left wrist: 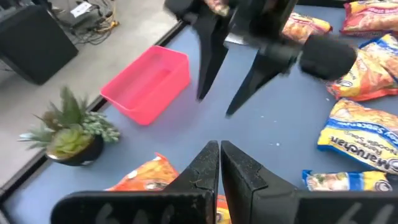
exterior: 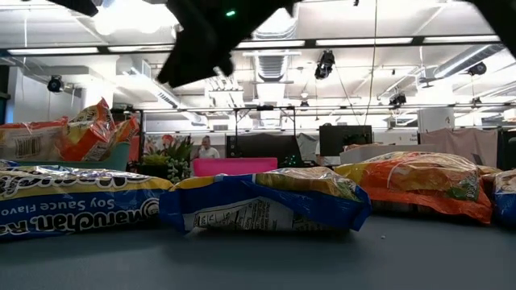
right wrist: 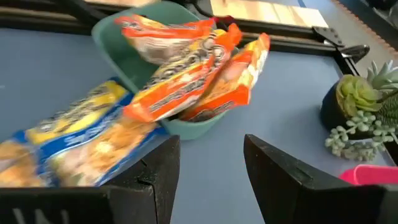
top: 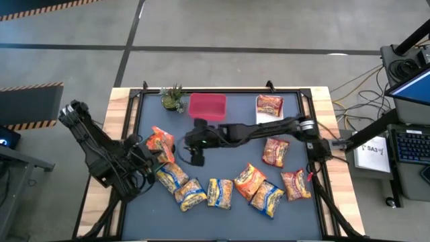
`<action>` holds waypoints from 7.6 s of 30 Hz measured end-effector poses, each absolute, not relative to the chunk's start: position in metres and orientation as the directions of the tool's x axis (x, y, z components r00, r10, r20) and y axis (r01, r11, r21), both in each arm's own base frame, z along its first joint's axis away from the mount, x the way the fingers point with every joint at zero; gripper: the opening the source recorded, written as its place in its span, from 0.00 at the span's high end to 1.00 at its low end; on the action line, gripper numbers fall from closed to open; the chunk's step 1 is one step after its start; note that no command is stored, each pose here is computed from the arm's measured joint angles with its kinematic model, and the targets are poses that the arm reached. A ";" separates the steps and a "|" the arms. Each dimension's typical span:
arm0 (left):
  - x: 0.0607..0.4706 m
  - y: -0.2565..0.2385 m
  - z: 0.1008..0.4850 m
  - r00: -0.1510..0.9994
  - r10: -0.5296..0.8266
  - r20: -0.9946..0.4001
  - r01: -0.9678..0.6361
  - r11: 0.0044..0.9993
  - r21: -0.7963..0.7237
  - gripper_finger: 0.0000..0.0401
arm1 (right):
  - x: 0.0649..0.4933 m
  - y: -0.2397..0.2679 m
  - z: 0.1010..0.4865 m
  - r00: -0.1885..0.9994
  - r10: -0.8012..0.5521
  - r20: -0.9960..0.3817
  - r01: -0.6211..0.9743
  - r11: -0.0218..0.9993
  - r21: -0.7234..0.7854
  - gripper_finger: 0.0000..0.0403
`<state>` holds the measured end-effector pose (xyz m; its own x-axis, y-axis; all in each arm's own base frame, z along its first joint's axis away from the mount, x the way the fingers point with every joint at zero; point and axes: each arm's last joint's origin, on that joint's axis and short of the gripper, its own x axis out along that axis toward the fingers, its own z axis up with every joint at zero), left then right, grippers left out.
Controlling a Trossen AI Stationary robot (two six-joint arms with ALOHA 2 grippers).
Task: Sort Maruchan noodles
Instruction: Put the orange noodle pack into the green bin, then put the red noodle pack into the white bin
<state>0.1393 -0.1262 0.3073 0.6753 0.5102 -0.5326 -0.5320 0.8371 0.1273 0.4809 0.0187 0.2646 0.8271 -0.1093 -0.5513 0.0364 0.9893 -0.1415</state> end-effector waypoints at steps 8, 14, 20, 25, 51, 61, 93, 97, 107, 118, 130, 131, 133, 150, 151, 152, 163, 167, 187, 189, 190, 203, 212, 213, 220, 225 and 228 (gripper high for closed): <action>0.160 -0.126 0.288 0.679 0.495 -0.542 -0.566 0.823 0.044 1.00 | 0.404 0.044 0.248 0.878 -0.045 -0.476 -0.023 0.991 -0.135 0.60; 0.189 -0.099 0.292 0.611 0.545 -0.575 -0.595 0.795 0.121 1.00 | 0.363 0.040 0.236 0.927 -0.044 -0.373 -0.051 0.969 -0.242 0.61; 0.201 -0.047 0.290 0.415 0.451 -0.790 -0.685 0.726 0.055 1.00 | 0.331 0.028 0.249 0.953 -0.068 -0.295 -0.012 0.965 -0.261 0.63; 0.203 -0.033 0.297 0.378 0.432 -0.819 -0.744 0.668 0.009 1.00 | 0.309 0.026 0.257 0.961 -0.064 -0.268 -0.013 0.961 -0.276 0.63; 0.184 -0.037 0.241 -0.102 0.454 -0.885 -0.837 0.441 0.323 1.00 | 0.297 0.021 0.261 0.965 -0.077 -0.249 0.006 0.962 -0.272 0.64; 0.187 -0.036 0.236 -0.139 0.510 -0.849 -0.831 0.407 0.380 1.00 | 0.297 0.021 0.261 0.966 -0.077 -0.245 0.008 0.962 -0.272 0.65; 0.247 -0.089 0.276 0.727 0.016 -0.687 0.211 0.946 0.245 1.00 | 0.286 0.032 0.248 0.787 0.128 -0.604 0.143 0.914 0.380 0.70; 0.252 -0.084 0.274 0.749 0.014 -0.662 0.262 0.912 0.316 1.00 | 0.282 0.037 0.260 0.713 0.169 -0.680 0.214 0.871 0.441 0.72; 0.259 -0.051 0.267 0.736 0.108 -0.669 0.176 0.923 0.343 1.00 | 0.251 0.060 0.252 0.394 0.226 -0.891 0.574 0.697 0.430 0.84; 0.259 -0.048 0.255 0.737 0.115 -0.666 0.161 0.927 0.338 1.00 | 0.211 0.087 0.225 0.055 0.179 -0.982 0.755 0.636 0.158 0.98; 0.262 -0.048 0.258 0.766 0.116 -0.633 0.141 0.929 0.341 1.00 | 0.201 0.037 0.188 -0.006 -0.182 -0.983 0.841 0.531 -0.103 0.98; 0.262 -0.048 0.258 0.765 0.117 -0.633 0.140 0.930 0.340 1.00 | 0.200 0.035 0.184 -0.003 -0.181 -0.983 0.839 0.535 -0.101 0.98; 0.262 -0.048 0.258 0.766 0.116 -0.632 0.139 0.930 0.340 1.00 | 0.202 0.035 0.179 0.028 -0.173 -0.985 0.840 0.538 -0.070 0.98; 0.269 -0.050 0.263 0.816 0.108 -0.568 -0.009 0.985 0.175 1.00 | 0.209 0.035 0.212 0.150 -0.180 -0.972 0.737 0.676 -0.011 0.98; 0.271 -0.050 0.262 0.818 0.108 -0.565 -0.020 0.987 0.159 1.00 | 0.207 0.035 0.209 0.132 -0.187 -0.973 0.737 0.676 -0.030 0.98; 0.273 -0.050 0.261 0.822 0.106 -0.560 -0.025 0.988 0.151 1.00 | 0.205 0.034 0.205 0.113 -0.191 -0.975 0.737 0.674 -0.046 0.98; 0.304 -0.056 0.262 0.913 0.091 -0.399 -0.042 0.991 0.130 1.00 | 0.210 0.035 0.164 0.264 -0.265 -0.927 0.694 0.720 -0.008 0.98; 0.311 -0.057 0.256 0.915 0.101 -0.391 -0.056 0.990 0.126 1.00 | 0.226 0.036 0.159 0.476 -0.261 -0.840 0.646 0.752 0.132 0.98; 0.364 -0.060 0.193 0.946 0.159 -0.282 -0.141 0.986 0.084 1.00 | 0.216 0.067 0.159 0.649 -0.186 -0.738 0.538 0.797 0.273 0.98; 0.366 -0.059 0.188 0.948 0.146 -0.283 -0.128 0.988 0.081 1.00 | 0.208 0.069 0.161 0.625 -0.210 -0.752 0.571 0.780 0.257 0.98; 0.367 -0.058 0.186 0.947 0.149 -0.284 -0.130 0.988 0.083 1.00 | 0.205 0.069 0.162 0.625 -0.212 -0.752 0.578 0.773 0.262 0.98; 0.374 -0.049 0.174 0.945 0.173 -0.279 -0.151 0.984 0.098 1.00 | 0.177 0.056 0.163 0.478 -0.300 -0.826 0.769 0.597 0.228 0.98; 0.375 -0.046 0.170 0.941 0.181 -0.287 -0.149 0.980 0.129 1.00 | 0.211 0.058 0.131 0.564 -0.337 -0.754 0.749 0.593 0.295 0.98; 0.375 -0.046 0.170 0.940 0.182 -0.288 -0.149 0.980 0.132 1.00 | 0.217 0.059 0.131 0.592 -0.331 -0.735 0.725 0.616 0.307 0.98; 0.374 -0.046 0.166 0.930 0.184 -0.319 -0.149 0.980 0.130 1.00 | 0.240 0.057 0.150 0.674 -0.321 -0.666 0.627 0.725 0.285 0.98; 0.375 -0.046 0.158 0.919 0.185 -0.349 -0.152 0.981 0.120 1.00 | 0.229 0.050 0.164 0.657 -0.278 -0.700 0.627 0.718 0.303 0.98; 0.377 -0.047 0.151 0.922 0.164 -0.351 -0.135 0.985 0.107 1.00 | 0.220 0.048 0.171 0.648 -0.262 -0.715 0.653 0.674 0.345 0.98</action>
